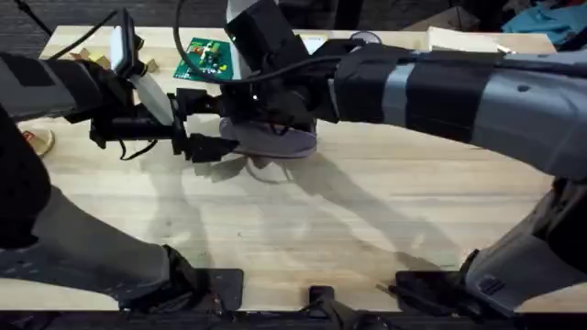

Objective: Unzip the bag, pick up the pens from the table one at a time and place them inside, then zip the bag closed.

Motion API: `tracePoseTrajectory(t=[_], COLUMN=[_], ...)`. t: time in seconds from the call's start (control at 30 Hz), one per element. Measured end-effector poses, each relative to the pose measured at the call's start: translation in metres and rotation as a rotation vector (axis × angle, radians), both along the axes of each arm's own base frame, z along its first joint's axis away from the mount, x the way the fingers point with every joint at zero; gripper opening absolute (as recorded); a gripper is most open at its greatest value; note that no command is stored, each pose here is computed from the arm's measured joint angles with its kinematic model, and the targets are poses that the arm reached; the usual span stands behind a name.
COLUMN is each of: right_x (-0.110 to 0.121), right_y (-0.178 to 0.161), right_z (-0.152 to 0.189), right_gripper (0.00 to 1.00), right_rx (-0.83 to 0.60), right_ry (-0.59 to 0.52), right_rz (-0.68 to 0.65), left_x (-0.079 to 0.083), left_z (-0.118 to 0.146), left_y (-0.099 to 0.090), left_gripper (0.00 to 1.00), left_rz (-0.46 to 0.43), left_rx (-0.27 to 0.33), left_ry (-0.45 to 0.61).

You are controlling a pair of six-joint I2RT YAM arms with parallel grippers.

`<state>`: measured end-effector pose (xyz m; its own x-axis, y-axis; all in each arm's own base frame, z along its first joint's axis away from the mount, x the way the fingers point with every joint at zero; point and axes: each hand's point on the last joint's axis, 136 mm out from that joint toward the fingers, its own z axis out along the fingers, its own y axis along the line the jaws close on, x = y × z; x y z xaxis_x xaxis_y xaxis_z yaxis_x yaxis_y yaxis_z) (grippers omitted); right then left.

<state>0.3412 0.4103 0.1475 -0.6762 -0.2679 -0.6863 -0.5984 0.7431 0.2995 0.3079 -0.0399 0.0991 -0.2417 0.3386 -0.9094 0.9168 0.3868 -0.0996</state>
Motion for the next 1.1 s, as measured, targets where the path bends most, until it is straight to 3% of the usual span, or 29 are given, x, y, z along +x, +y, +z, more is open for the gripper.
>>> tracePoseTrajectory(t=[0.03, 0.17, 0.23, 0.53, 0.83, 1.1], right_x=[0.0, 0.0, -0.001, -0.001, 0.012, 0.029], right_y=[0.0, 0.0, 0.0, -0.013, -0.079, -0.146], right_z=[0.0, 0.0, 0.0, -0.008, -0.003, -0.017], right_gripper=[0.031, 0.031, 0.031, 0.031, 0.031, 0.031], right_rx=[0.0, 0.0, -0.002, -0.032, -0.088, -0.147], right_ry=[0.0, 0.001, 0.001, 0.048, 0.163, 0.29], right_rz=[0.0, 0.001, 0.004, -0.003, -0.101, -0.229], left_x=[0.0, 0.001, 0.001, 0.001, 0.001, 0.0], left_z=[0.0, -0.002, -0.002, -0.003, -0.002, -0.003], left_y=[0.0, 0.001, 0.001, 0.001, -0.002, -0.001], left_gripper=[0.75, 0.149, 0.052, 0.038, 0.041, 0.042], left_rz=[-0.001, 0.0, -0.003, -0.006, -0.011, -0.012], left_rx=[0.001, 0.015, 0.02, 0.024, 0.017, 0.023], left_ry=[-0.001, -0.003, 0.002, 0.004, 0.002, 0.007])
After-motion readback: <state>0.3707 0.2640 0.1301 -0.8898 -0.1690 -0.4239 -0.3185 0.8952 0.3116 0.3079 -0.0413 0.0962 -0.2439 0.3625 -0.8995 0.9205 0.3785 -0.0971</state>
